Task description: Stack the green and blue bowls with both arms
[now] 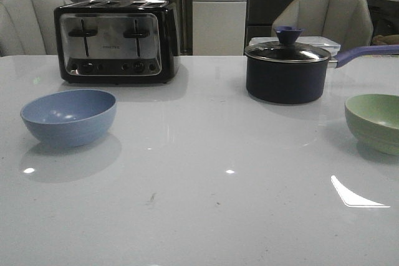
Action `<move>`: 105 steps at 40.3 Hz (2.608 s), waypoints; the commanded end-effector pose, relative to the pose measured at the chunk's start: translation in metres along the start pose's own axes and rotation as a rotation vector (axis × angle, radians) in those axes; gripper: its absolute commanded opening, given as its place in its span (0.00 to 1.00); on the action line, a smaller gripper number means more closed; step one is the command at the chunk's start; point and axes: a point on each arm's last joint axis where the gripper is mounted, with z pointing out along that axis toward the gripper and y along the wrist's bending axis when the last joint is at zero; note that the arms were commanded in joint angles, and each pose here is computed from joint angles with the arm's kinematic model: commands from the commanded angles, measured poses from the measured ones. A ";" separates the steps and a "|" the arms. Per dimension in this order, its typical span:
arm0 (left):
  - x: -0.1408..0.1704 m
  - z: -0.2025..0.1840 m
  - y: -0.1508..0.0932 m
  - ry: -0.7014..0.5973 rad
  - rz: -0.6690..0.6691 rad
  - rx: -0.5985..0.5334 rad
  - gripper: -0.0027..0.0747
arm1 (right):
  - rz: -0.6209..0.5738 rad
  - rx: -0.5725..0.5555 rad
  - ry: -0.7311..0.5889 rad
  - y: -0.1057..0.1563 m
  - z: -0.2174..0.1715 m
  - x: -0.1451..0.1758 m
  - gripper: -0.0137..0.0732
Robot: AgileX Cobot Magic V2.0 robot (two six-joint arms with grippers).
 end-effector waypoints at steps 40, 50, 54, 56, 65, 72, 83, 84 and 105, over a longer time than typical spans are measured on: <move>-0.037 -0.007 0.000 -0.241 -0.008 -0.003 0.15 | -0.012 -0.005 -0.183 0.002 -0.006 -0.034 0.22; -0.119 -0.034 -0.001 -0.416 -0.008 0.003 0.15 | -0.012 -0.008 -0.201 0.007 -0.027 -0.109 0.22; -0.147 -0.038 -0.002 -0.355 -0.007 0.007 0.15 | -0.012 -0.007 -0.158 0.009 -0.030 -0.143 0.22; -0.161 -0.039 -0.002 -0.299 -0.006 0.010 0.15 | -0.013 -0.006 -0.129 0.010 -0.029 -0.159 0.22; -0.171 -0.010 -0.003 0.117 -0.003 0.019 0.15 | -0.012 0.009 0.182 0.011 0.005 -0.173 0.22; -0.150 0.015 -0.003 0.323 -0.004 0.020 0.15 | -0.011 0.024 0.468 0.009 0.038 -0.145 0.22; -0.119 0.031 -0.003 0.456 -0.014 0.022 0.15 | -0.018 0.043 0.753 0.006 0.067 -0.106 0.22; -0.118 0.032 -0.003 0.459 -0.012 0.021 0.16 | -0.018 0.044 0.761 0.006 0.068 -0.105 0.22; -0.111 0.029 -0.002 0.528 0.016 0.009 0.86 | -0.040 0.061 0.890 0.003 0.092 -0.096 0.78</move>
